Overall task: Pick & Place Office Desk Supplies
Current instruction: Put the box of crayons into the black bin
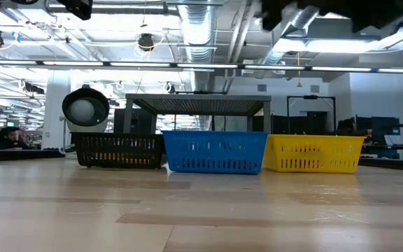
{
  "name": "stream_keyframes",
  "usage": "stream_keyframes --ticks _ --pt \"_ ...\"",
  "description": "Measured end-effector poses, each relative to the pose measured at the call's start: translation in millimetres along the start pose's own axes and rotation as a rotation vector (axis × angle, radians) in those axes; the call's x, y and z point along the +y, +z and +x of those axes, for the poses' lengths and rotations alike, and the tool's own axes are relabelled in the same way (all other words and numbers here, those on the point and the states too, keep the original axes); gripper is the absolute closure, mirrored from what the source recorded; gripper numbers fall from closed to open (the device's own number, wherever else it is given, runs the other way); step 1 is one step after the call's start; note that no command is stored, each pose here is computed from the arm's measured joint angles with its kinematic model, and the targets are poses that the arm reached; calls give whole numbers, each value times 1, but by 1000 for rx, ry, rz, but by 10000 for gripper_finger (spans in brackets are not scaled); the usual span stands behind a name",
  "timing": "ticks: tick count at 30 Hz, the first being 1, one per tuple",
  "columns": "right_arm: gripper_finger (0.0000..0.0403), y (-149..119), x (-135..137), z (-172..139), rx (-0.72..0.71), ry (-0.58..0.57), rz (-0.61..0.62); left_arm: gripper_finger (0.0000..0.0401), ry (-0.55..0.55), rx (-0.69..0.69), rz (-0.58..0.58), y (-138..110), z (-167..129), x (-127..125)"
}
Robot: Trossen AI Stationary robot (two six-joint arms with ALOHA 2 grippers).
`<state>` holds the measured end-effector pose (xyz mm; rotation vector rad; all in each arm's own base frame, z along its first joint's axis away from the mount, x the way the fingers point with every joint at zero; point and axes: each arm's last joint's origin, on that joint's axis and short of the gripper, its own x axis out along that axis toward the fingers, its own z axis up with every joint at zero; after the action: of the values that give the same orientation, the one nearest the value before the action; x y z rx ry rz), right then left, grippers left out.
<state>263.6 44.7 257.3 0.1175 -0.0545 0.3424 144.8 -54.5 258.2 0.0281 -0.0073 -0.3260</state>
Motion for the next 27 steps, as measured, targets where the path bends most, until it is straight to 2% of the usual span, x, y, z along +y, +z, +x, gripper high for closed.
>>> stream_keyframes --ticks 5,10,19,25,27 --pt "177 -7 17 -10 -49 65 26 216 -51 81 -66 -8 -1 -2" --pt "177 -19 32 -1 -45 130 36 216 -60 159 -179 -15 -1 -3" --pt "177 -32 42 20 -152 189 74 216 -134 348 -333 -32 0 -6" --pt "177 -34 39 44 -152 179 102 216 -130 451 -334 -45 6 -7" --pt "177 -32 37 52 -161 171 101 216 -158 489 -342 -49 9 -8"
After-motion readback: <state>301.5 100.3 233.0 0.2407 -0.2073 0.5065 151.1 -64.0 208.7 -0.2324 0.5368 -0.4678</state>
